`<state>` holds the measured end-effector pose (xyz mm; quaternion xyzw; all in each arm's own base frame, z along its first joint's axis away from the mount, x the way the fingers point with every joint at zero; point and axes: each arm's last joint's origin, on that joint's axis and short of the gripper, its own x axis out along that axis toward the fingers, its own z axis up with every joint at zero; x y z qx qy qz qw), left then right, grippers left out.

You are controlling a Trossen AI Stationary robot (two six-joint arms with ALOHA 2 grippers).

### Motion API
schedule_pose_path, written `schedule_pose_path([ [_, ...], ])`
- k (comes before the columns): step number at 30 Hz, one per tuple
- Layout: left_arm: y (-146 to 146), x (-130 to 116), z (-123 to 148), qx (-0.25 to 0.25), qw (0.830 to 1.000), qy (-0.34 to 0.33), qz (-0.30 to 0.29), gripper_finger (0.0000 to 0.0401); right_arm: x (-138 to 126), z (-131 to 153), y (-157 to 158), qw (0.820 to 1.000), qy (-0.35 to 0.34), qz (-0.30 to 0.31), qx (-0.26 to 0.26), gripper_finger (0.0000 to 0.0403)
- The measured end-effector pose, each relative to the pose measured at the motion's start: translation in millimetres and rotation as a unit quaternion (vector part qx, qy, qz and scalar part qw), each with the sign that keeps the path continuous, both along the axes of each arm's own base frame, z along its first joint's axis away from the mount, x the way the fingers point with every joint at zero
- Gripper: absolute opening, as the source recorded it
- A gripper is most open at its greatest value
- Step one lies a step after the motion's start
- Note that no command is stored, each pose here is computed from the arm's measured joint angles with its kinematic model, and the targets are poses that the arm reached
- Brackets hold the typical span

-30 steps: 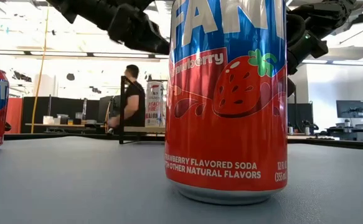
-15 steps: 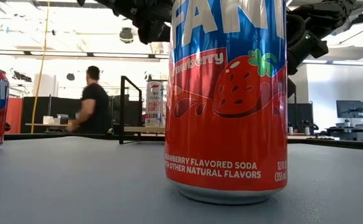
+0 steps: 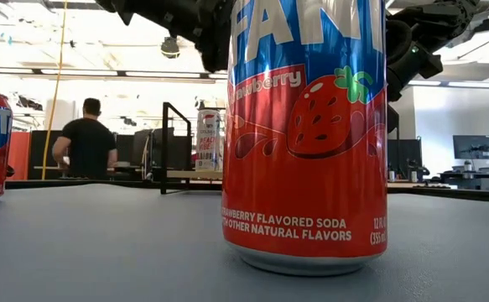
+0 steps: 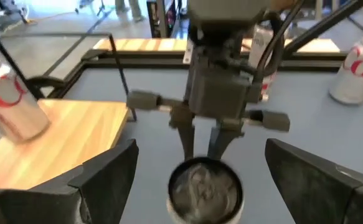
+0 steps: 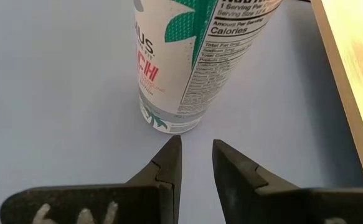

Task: Place canned beverage on shelf
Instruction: Put the left white-pink soda can on the shelf aligned with the other white-pink soda can

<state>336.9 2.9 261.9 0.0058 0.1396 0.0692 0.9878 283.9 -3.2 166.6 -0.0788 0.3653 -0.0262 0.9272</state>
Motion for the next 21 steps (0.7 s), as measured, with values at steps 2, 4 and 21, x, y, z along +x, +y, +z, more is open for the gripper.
schedule_pose_path([
  [2, 0, 4, -10, 0.000, 1.000, 0.018, 0.000, 0.0341, 0, 0, 0, 1.000, 0.000, 0.000, 0.000, 0.0097],
  [4, 0, 10, -19, -0.002, 1.000, 0.016, -0.004, 0.0341, 0, 0, 0, 1.000, 0.000, 0.000, 0.000, 0.0097],
  [21, -1, 15, -26, 0.009, 0.999, 0.032, -0.018, 0.0341, 0, 0, 0, 1.000, -0.001, 0.001, 0.001, 0.0097],
])
